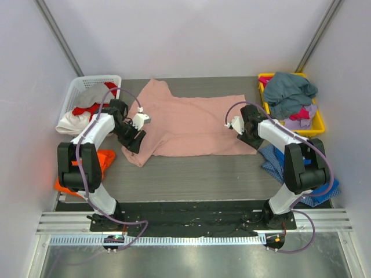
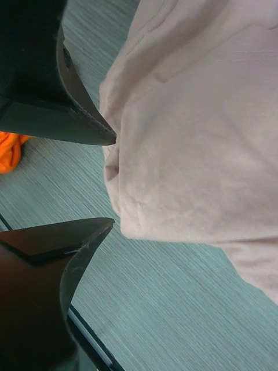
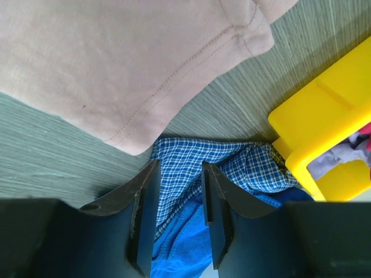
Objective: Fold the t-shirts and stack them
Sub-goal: Fold the flattened tshirt in 1/3 of the way
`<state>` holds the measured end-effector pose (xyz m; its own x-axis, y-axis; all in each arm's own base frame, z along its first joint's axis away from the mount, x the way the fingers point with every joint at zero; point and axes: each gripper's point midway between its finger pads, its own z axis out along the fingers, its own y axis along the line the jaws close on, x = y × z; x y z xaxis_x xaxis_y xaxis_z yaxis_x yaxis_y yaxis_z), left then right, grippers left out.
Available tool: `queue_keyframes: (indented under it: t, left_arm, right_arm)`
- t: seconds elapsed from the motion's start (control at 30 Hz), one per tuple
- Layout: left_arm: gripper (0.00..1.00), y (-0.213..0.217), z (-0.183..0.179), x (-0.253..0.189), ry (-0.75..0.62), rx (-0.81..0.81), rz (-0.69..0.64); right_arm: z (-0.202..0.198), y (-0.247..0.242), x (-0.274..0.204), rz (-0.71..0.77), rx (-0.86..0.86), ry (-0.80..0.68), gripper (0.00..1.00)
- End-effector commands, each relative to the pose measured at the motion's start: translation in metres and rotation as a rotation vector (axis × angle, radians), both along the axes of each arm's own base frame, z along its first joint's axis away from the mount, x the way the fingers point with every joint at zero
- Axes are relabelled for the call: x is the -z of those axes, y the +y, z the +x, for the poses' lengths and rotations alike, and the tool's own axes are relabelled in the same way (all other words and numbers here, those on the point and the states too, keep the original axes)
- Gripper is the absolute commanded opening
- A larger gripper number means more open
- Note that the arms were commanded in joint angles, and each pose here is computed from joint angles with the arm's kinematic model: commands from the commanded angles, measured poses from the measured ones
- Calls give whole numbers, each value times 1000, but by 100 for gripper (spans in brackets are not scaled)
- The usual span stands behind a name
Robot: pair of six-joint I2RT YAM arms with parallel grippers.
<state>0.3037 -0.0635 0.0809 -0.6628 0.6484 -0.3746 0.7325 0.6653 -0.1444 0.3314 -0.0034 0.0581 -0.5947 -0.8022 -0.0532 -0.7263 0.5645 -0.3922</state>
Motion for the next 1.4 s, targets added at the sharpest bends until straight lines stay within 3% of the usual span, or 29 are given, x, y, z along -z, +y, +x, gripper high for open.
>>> queue_keyframes:
  t: [0.0,0.57,1.37]
  left_arm:
    - [57,-2,6,-2,38,-26,-106]
    - [52,35,45,18,75,-109,-130]
    - [43,29,36,31,180,-69,-179]
  right_arm:
    - [-1,0,-13,23,17,-56,41]
    - [-19,1,-1,32,21,-22,39]
    - [-24,0,2,34,25,-18,38]
